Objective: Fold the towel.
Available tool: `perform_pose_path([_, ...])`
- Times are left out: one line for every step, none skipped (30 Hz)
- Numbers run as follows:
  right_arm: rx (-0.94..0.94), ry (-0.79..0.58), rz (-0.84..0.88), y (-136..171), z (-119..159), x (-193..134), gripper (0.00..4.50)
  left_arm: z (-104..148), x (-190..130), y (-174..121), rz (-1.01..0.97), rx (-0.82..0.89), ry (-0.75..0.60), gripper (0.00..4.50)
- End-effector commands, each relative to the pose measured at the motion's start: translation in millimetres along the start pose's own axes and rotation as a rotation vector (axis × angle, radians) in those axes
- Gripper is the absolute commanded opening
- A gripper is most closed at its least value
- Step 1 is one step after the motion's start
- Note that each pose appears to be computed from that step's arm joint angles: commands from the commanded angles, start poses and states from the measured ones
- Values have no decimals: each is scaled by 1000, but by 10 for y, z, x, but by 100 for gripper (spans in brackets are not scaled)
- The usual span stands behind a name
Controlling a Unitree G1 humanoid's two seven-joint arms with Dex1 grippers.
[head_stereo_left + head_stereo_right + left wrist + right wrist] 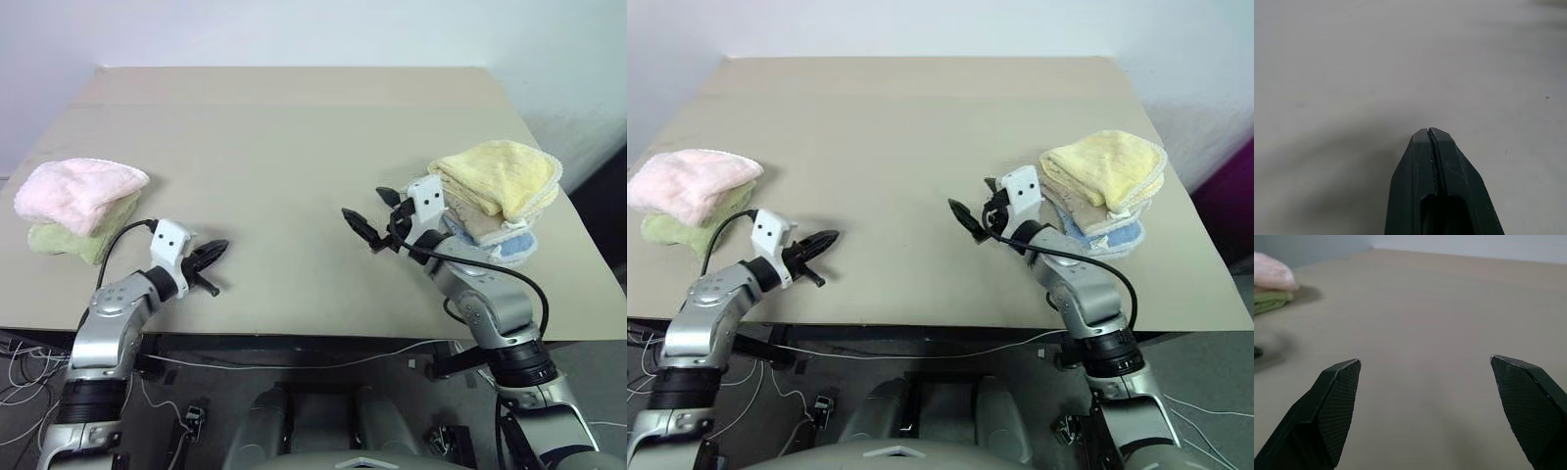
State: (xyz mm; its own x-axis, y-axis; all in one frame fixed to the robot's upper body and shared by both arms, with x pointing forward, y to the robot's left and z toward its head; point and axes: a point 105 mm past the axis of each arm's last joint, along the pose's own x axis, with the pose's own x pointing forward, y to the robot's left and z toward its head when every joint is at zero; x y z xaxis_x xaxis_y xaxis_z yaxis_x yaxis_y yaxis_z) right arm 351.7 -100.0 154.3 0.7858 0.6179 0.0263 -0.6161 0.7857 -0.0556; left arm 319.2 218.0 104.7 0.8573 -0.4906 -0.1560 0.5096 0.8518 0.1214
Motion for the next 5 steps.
perform_pose_path([-30,-38,24,50,58,30,445,152,-98,22,27,26,-41,0])
perform_pose_path([-32,-38,28,63,49,35,445,158,-113,9,25,26,-42,0])
perform_pose_path([-33,-38,30,73,43,39,445,161,-119,1,24,26,-41,0])
perform_pose_path([-28,-39,32,87,34,43,445,160,-110,2,26,25,-41,0])
perform_pose_path([-26,-40,34,100,26,46,445,159,-95,3,28,23,-40,0])
